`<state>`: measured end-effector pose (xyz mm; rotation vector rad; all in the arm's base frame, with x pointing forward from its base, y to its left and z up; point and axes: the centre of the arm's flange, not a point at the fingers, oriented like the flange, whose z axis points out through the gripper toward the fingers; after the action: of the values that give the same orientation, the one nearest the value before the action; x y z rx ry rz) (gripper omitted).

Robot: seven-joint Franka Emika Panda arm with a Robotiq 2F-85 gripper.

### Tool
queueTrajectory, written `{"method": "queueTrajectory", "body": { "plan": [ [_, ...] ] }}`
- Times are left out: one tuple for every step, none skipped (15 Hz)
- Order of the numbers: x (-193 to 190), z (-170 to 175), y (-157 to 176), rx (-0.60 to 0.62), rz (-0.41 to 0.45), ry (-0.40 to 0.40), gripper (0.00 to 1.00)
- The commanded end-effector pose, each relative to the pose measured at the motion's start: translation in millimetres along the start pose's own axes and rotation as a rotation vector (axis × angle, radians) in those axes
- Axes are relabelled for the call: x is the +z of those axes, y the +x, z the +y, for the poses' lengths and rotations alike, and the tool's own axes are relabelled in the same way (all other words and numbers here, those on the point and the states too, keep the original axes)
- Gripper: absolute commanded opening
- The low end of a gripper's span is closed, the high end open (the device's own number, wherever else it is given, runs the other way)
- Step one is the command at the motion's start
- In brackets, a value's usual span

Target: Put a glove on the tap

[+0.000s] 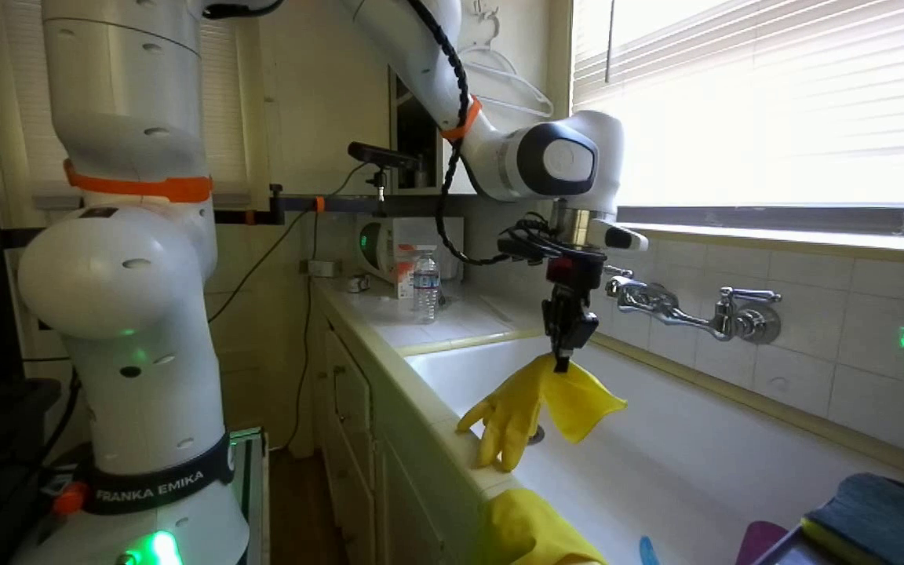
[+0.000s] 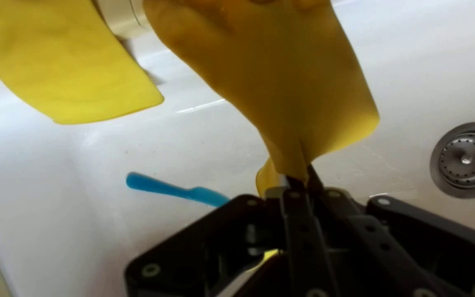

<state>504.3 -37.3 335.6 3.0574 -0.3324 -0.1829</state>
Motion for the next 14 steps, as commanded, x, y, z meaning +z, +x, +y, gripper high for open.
{"method": "queueTrajectory", "body": {
  "plan": [
    [-35,-7,-12,0.026,0.116,-0.028,0.01],
    [-44,-9,-13,0.023,0.137,-0.034,0.01],
    [-51,-11,-13,0.019,0.159,-0.044,0.01],
    [-59,-14,-14,0.025,0.18,-0.04,0.01],
    [-66,-17,-16,0.029,0.199,-0.044,0.01],
    [-71,-19,-17,0.04,0.22,-0.044,0.01],
    [-76,-21,-19,0.052,0.233,-0.043,0.01],
    [-81,-23,-20,0.07,0.252,-0.038,0.01],
    [-86,-25,-21,0.083,0.27,-0.032,0.01],
    [-90,-27,-21,0.093,0.287,-0.028,0.01],
    [-95,-30,-21,0.105,0.311,-0.024,0.01],
    [-99,-32,-21,0.114,0.33,-0.019,0.01],
    [-103,-34,-20,0.118,0.347,-0.012,0.01],
    [-107,-37,-19,0.125,0.365,-0.004,0.01]
  ]
}}
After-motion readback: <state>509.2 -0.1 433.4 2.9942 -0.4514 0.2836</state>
